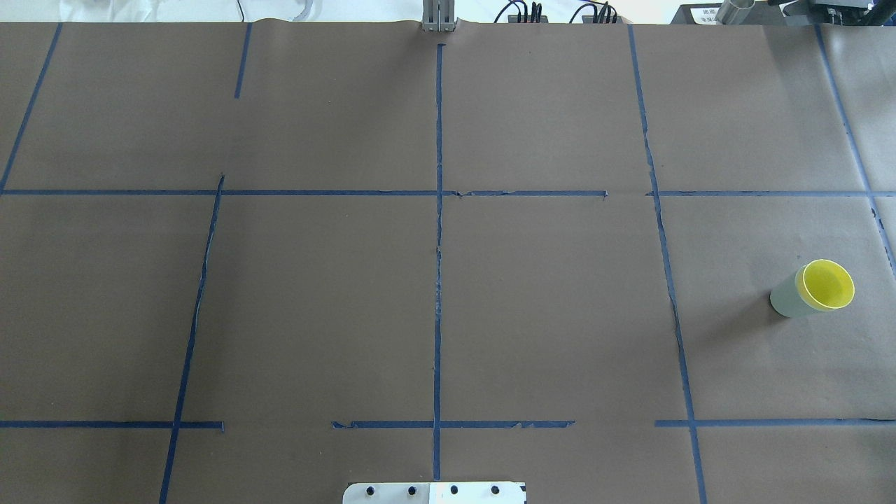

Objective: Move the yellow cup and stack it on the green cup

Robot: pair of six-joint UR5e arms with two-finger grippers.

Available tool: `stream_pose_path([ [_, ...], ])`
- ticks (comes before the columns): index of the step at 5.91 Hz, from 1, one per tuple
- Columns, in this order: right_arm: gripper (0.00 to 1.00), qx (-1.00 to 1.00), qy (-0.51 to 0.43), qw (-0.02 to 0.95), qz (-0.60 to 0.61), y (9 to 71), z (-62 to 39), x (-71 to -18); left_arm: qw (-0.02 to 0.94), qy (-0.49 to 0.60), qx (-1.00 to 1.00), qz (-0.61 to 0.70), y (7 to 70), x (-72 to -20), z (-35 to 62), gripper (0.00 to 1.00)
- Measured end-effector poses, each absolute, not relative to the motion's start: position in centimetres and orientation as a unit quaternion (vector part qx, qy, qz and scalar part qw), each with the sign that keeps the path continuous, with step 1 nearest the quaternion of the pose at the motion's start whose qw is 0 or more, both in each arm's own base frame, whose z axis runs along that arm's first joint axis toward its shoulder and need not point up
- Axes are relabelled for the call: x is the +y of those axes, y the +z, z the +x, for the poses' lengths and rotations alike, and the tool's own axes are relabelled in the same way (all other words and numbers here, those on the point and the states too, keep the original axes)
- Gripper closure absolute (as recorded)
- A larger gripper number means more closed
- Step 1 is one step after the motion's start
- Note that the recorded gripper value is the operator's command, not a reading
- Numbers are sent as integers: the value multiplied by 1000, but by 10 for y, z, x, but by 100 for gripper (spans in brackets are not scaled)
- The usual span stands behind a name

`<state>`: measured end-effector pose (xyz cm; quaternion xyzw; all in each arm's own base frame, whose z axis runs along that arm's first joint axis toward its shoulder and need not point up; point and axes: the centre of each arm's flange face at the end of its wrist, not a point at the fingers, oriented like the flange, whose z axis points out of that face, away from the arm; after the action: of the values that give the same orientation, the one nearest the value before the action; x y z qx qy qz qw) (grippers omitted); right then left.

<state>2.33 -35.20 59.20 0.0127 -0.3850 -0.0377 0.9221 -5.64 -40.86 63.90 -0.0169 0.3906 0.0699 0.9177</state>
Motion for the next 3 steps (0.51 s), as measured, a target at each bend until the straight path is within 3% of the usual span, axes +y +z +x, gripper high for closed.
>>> stream_pose_path([
  [3,0,-378,-56,924,6,577,31,-379,918,64,390,-22,643,-410,-58,0],
])
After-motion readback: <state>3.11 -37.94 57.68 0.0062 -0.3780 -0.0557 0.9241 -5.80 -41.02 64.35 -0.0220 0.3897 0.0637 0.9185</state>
